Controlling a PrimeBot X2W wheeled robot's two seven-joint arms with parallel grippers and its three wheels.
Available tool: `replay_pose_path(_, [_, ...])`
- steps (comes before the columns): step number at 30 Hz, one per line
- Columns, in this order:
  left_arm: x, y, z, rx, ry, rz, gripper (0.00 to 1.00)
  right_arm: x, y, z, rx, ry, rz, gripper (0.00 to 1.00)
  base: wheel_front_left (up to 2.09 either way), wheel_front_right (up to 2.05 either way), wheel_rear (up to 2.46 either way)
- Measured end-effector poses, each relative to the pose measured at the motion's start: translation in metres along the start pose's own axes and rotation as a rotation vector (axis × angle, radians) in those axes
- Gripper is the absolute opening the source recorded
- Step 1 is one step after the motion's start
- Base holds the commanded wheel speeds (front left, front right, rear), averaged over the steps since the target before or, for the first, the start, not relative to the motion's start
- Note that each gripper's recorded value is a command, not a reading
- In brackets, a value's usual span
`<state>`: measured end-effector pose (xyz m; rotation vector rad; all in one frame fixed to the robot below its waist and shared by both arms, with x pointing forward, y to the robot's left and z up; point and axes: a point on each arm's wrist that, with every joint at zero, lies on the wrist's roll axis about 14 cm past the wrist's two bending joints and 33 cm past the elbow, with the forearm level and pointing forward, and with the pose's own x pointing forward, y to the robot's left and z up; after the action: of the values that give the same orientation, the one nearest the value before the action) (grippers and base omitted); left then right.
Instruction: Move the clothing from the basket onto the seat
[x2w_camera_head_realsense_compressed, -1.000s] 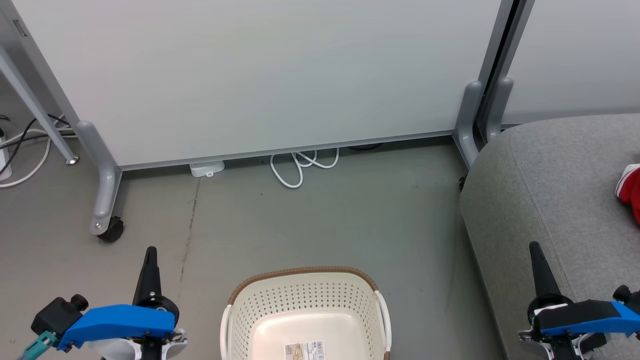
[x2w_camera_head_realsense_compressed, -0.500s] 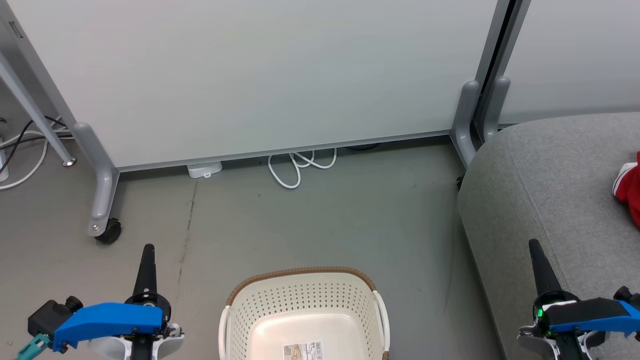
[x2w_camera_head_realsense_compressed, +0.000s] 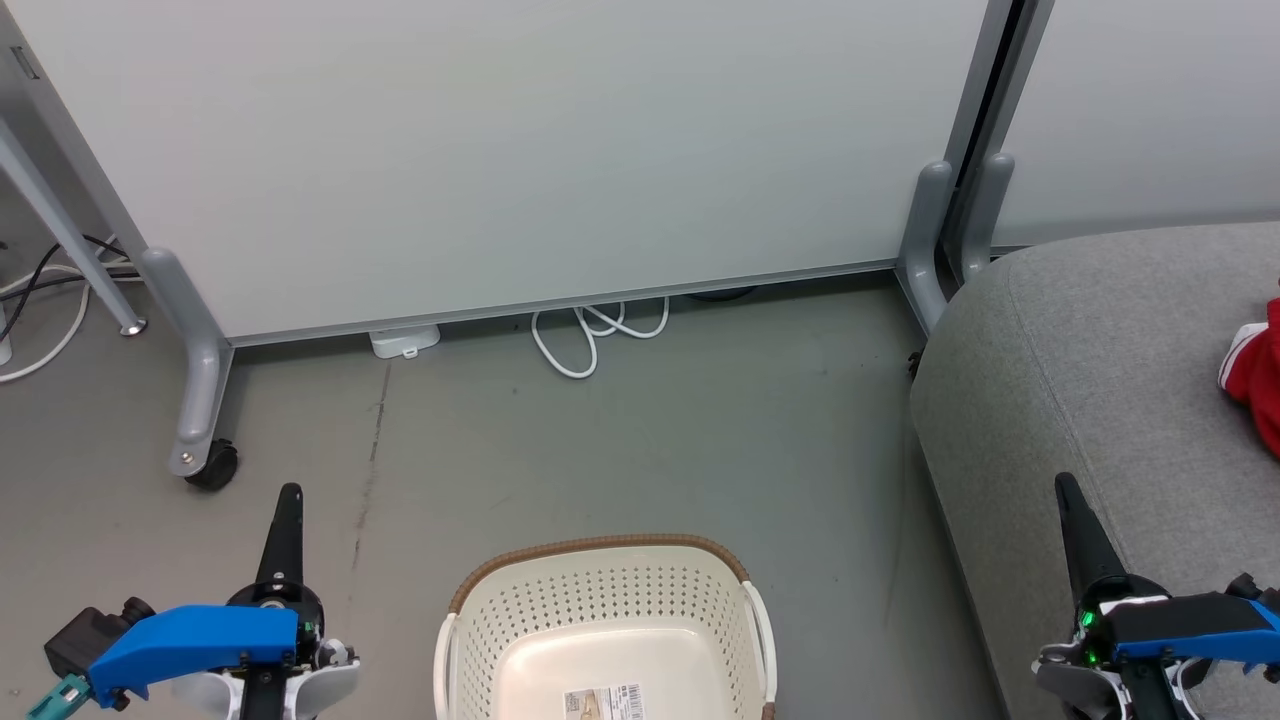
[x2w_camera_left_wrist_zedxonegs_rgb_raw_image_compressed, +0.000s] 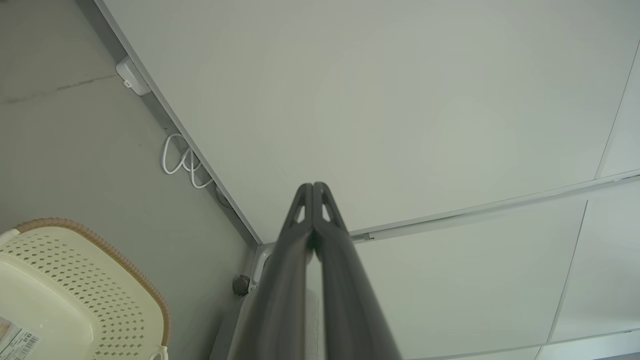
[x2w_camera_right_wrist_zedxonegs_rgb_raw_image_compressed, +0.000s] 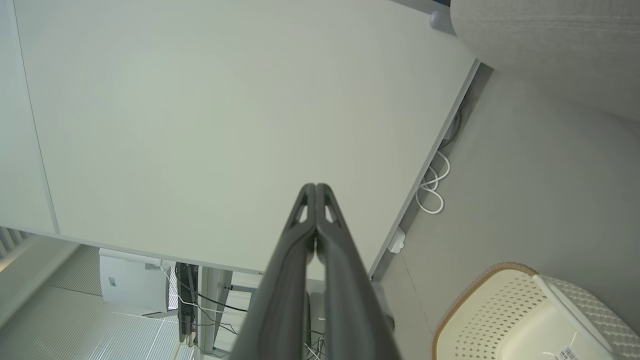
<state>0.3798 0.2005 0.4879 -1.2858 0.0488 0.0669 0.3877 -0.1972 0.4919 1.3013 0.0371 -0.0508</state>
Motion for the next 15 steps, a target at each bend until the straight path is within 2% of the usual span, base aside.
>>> replay_pose_path(15, [0.0029, -0.0061, 0.0006, -0.125, 0.009, -0.023, 0.0, -0.0001, 0.0045, 0.0021, 0.12, 0.003, 0.018, 0.0, 0.0, 0.0, 0.0])
